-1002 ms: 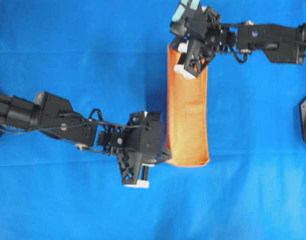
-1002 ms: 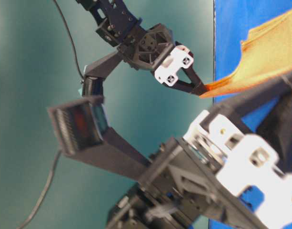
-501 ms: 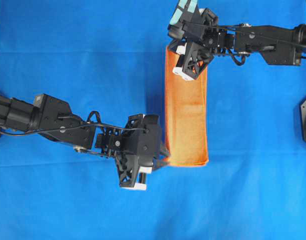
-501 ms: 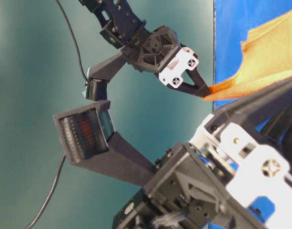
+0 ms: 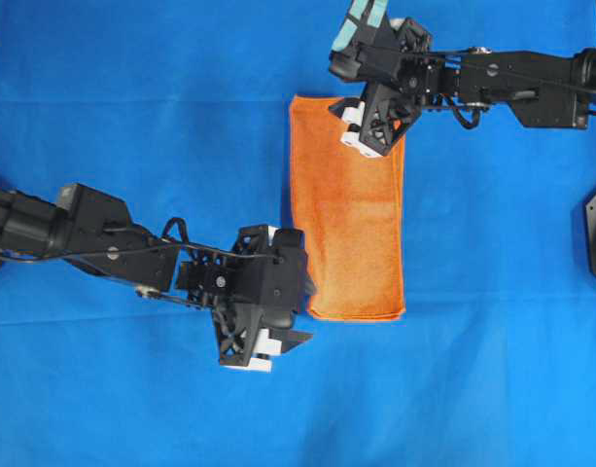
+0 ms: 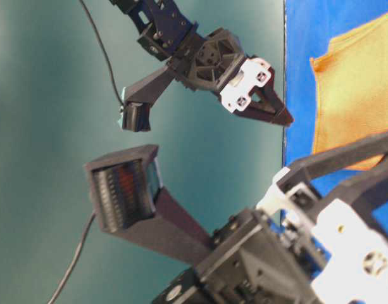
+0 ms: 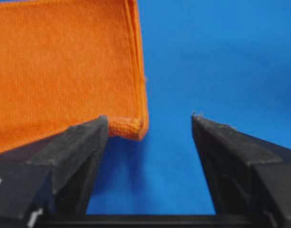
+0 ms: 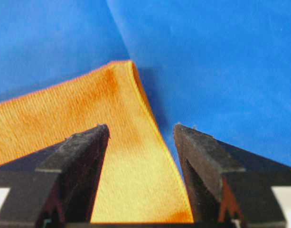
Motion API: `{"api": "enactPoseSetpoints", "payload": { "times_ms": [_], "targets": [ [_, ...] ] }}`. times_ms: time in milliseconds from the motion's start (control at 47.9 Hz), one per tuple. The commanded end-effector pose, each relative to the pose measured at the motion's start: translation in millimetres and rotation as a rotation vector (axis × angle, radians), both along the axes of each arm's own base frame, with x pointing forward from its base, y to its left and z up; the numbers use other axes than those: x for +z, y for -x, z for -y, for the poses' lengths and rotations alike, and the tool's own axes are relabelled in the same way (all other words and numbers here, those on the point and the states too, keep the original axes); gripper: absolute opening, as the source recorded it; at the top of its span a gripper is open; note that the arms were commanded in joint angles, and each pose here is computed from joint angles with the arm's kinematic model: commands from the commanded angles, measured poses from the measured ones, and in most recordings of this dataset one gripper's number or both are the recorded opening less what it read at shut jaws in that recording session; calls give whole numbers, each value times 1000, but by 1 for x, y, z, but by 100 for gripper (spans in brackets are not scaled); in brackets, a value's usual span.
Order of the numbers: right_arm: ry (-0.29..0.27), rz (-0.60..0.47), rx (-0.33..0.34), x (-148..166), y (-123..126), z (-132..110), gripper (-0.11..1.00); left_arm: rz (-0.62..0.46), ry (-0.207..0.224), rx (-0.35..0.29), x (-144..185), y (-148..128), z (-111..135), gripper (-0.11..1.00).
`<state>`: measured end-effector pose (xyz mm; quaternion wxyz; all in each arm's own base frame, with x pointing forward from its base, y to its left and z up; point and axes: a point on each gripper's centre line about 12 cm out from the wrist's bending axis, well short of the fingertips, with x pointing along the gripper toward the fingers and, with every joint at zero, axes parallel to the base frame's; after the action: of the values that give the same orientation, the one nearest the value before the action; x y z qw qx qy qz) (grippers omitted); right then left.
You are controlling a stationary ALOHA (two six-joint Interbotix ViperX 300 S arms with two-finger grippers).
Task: Fold the orange towel.
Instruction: 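Lay the folded strip down, open both grippers and retract outward, then move both grippers to the top corners of the towel strip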
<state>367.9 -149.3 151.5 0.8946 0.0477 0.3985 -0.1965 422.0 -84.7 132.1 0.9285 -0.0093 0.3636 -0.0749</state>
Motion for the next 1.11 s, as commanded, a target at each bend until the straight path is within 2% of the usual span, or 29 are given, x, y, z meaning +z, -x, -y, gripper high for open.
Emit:
{"api": "enactPoseSetpoints", "payload": {
  "times_ms": [0,125,251,397,564,689,898,1086],
  "targets": [
    [15,32,-2,17,5,-2,60,17,0,-7,25,6,0,69],
    [18,44,-4,26,23,-9,60,-44,-15,-11,34,27,-5,70],
    [17,82,-9,38,48,-20,60,-27,-12,2,46,49,-15,70],
    [12,167,18,51,73,-40,60,77,5,42,60,73,-33,70],
    [-9,300,69,66,99,-69,60,278,29,94,74,98,-53,70],
    [-31,377,108,78,115,-90,60,388,38,121,82,119,-63,70],
    [-76,446,183,84,134,-119,60,479,45,138,91,147,-70,70],
    [-86,444,190,79,139,-122,60,500,44,155,94,158,-75,70]
  ]
}}
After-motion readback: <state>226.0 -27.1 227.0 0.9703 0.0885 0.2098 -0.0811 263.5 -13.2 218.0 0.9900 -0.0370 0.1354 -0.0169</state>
